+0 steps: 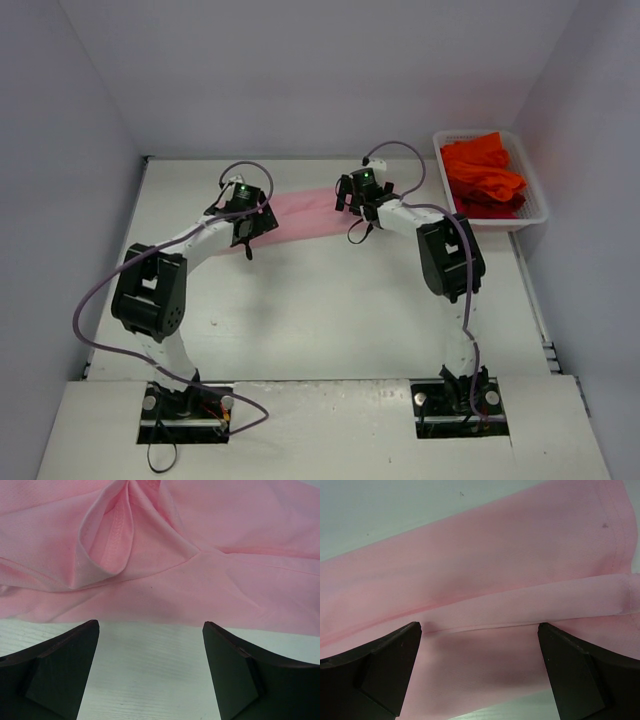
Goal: Fold and stack the t-shirts
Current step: Fold the tshirt
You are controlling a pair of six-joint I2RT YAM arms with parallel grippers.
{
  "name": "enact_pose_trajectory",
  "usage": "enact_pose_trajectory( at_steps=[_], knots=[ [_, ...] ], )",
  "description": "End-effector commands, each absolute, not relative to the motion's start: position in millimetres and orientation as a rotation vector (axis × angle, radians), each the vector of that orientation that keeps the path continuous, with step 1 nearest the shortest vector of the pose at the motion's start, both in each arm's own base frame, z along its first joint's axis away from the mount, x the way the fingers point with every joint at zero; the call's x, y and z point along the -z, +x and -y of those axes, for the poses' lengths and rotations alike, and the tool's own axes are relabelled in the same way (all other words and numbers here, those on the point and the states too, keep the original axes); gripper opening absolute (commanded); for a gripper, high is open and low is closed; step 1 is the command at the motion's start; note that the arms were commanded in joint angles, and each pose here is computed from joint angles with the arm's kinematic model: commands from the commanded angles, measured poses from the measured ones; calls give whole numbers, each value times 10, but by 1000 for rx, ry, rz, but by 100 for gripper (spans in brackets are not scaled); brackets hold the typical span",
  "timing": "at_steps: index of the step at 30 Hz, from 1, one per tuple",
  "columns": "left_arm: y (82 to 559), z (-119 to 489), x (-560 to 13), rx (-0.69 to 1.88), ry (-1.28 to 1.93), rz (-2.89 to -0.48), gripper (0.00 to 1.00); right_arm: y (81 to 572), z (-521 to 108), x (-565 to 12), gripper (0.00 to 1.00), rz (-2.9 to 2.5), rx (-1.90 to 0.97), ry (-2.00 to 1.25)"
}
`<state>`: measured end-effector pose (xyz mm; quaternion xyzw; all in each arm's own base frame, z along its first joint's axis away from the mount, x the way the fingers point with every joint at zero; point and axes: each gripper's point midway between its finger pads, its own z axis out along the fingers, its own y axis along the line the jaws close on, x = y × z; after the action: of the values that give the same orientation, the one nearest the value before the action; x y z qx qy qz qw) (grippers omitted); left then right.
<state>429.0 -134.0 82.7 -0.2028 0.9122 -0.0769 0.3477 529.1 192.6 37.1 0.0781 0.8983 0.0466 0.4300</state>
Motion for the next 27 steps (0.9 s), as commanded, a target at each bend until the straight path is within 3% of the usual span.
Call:
enact_pose_trajectory(
  at_steps=[1,11,27],
  knots=[
    [4459,1347,-969,227,-541,-2279,81,5481,-1915,-555,100,-2162,-140,220],
    [4466,1354,-625,199,-527,-2326,81,5564,-1922,-494,100,-2159,-137,212],
    [4534,1346,-596,179,-499,-2324,81,5716,-1907,-707,100,-2109,-123,191]
  ],
)
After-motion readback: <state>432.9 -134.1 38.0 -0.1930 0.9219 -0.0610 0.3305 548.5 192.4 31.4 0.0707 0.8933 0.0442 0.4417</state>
